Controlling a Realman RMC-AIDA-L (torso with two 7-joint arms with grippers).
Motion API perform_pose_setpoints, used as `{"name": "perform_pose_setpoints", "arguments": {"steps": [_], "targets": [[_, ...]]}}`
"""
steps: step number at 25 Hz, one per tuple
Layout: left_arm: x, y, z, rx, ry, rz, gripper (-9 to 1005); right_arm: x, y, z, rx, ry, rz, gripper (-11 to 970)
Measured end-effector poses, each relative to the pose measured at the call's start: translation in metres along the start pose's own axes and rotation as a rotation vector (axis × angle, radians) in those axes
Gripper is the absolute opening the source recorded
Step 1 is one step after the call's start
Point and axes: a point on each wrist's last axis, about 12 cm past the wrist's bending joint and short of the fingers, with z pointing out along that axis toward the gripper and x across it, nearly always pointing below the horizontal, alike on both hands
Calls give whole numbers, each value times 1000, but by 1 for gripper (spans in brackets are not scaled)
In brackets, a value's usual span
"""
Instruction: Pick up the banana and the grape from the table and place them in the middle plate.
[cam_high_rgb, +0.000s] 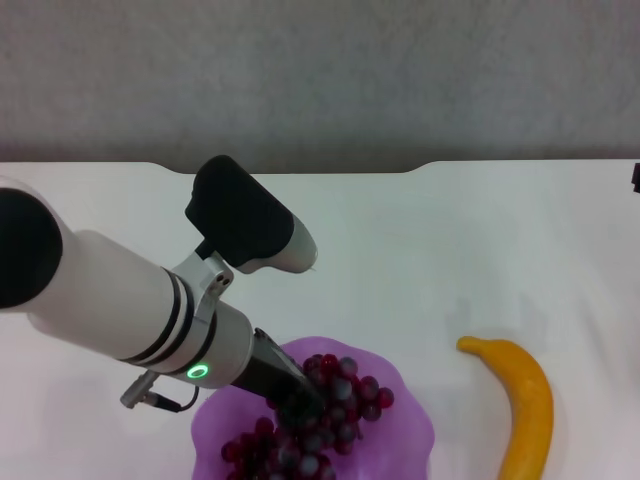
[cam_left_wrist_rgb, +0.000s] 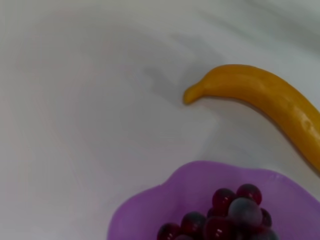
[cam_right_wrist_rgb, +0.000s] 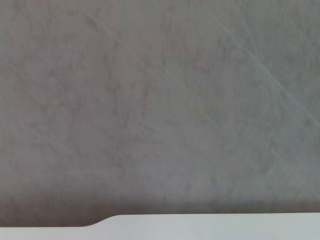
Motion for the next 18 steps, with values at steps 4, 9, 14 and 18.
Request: {"name": "perform_pose_setpoints", "arguments": {"steps": [4,9,14,18], "targets": [[1,0,0,-18,20,7,308,0,0,0,0,0,0,813],[2,1,0,-44,42,13,332,0,0,0,0,0,0,811],[1,0,-3,-59,31,26,356,0,0,0,0,1,-2,810],[2,0,-4,-66,30,23,414,0,0,0,0,0,-2,809]]}}
